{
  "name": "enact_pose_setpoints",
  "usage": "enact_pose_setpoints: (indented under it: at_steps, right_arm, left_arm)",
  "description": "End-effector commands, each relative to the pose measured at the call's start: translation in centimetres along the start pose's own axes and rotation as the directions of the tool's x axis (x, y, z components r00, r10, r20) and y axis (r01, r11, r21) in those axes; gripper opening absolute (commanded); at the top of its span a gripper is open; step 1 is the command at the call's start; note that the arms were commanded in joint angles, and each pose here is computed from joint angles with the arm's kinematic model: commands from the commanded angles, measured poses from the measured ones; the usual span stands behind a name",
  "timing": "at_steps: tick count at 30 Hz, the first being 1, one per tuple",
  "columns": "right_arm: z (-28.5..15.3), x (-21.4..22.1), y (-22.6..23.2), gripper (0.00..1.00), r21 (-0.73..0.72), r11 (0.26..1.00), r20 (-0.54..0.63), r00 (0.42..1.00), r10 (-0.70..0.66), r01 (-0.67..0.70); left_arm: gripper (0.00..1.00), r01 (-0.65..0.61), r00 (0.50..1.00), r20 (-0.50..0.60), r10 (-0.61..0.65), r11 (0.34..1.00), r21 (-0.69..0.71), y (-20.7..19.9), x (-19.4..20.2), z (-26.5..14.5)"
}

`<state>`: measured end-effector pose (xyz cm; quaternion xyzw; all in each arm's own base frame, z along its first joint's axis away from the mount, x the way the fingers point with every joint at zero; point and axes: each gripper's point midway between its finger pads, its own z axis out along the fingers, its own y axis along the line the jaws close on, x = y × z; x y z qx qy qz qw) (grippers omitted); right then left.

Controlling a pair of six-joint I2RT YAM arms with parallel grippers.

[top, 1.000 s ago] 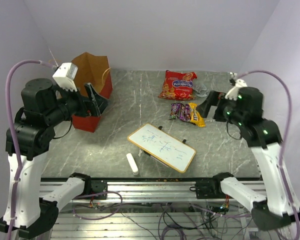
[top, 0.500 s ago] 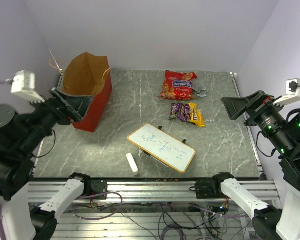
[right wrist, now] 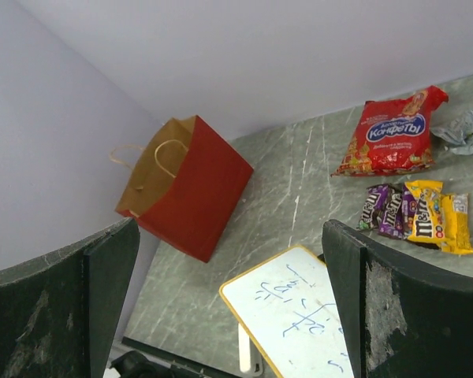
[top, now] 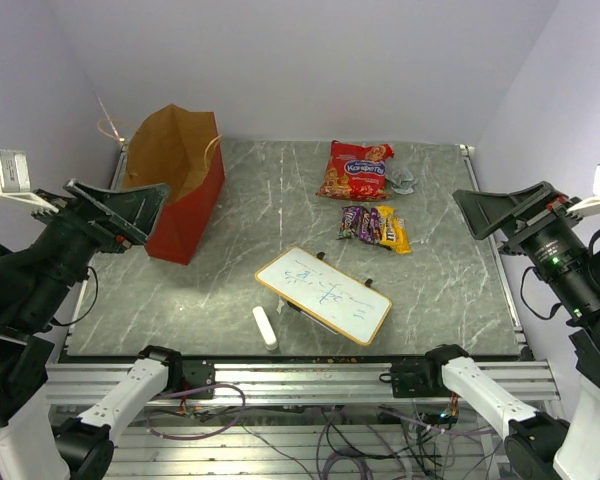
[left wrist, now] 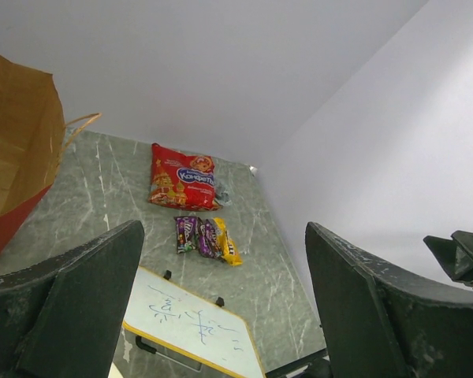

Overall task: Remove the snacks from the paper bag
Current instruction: Reset both arms

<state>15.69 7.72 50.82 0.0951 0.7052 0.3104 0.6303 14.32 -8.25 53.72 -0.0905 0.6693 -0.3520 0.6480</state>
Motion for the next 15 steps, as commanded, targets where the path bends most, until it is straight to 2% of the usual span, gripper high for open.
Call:
enact_pose_setpoints:
  at_steps: [1, 9, 15]
  right_arm:
    - [0.9, -0.1, -0.8, 1.0, 0.052, 0.999, -0.006, 1.0, 0.016, -0.016]
    - [1.4, 0.1, -1.2, 1.0, 0.067, 0.998, -0.006, 1.0, 0.01, -0.009]
    - [1.6, 0.0, -1.3, 1.0, 0.046, 0.993, -0.015, 0.994, -0.105, 0.105]
  left_arm:
    - [0.94, 0.005, 1.0, 0.018, -0.005, 1.0, 0.001, -0.2, -0.6, 0.1]
    - [0.94, 0.004, 1.0, -0.004, -0.004, 1.0, -0.006, 0.3, 0.1, 1.1]
    - [0.94, -0.004, 1.0, -0.025, 0.003, 1.0, -0.011, 0.6, 0.6, 1.7]
